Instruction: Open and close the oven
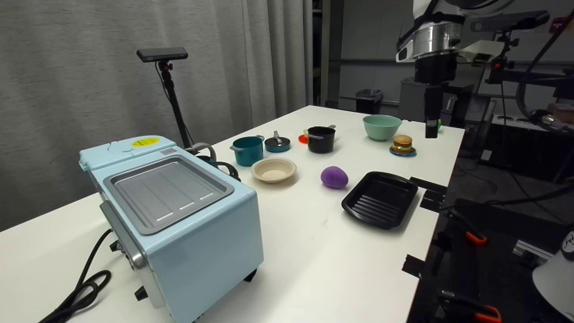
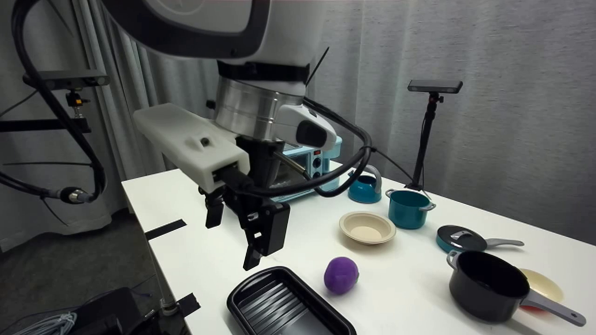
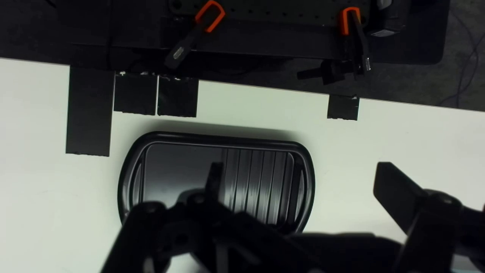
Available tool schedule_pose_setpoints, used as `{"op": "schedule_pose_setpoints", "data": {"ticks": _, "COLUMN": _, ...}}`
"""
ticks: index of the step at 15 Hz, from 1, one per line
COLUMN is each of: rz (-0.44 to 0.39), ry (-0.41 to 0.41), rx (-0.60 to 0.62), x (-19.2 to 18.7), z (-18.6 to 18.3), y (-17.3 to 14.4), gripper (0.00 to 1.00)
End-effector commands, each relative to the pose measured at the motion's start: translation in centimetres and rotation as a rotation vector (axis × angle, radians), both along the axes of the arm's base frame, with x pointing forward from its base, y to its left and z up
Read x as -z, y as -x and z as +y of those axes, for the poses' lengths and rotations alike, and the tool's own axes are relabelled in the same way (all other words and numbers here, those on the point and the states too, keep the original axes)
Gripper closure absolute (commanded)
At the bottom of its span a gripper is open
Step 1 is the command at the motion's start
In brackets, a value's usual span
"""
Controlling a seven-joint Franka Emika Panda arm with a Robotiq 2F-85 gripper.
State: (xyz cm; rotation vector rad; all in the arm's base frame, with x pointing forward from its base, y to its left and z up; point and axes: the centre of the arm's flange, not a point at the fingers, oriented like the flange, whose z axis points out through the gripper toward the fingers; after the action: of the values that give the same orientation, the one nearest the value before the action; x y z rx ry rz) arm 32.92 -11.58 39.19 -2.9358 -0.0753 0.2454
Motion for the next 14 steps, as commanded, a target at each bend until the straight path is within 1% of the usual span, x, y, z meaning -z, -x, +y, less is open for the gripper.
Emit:
{"op": "schedule_pose_setpoints", "data": {"ticks": 1, "rz": -0.005, "ry": 0.008, "rx": -0.022, "x": -0.3, "z": 0.7, "y": -1.2, "gripper": 0.00}}
{"op": "schedule_pose_setpoints", "data": {"ticks": 4, "rz": -0.008, "ry": 0.020, "rx": -0.056, "x": -0.9, "z": 2.3, "y": -3.1, "gripper": 0.00}}
{"op": "schedule_pose_setpoints", "data": {"ticks": 7, "rz": -0.026, "ry": 0.037, "rx": -0.094, "x": -1.9, "z": 4.7, "y": -6.1, "gripper": 0.00}}
{"op": "schedule_pose_setpoints", "data": {"ticks": 12, "rz": -0.069, "ry": 0.050, "rx": -0.136, "x": -2.1, "z": 9.6, "y": -11.9, "gripper": 0.00}}
{"op": "schedule_pose_setpoints", "data": {"ticks": 14, "rz": -0.084, "ry": 0.062, "rx": -0.147, "x": -2.7, "z": 10.7, "y": -13.8, "gripper": 0.00}}
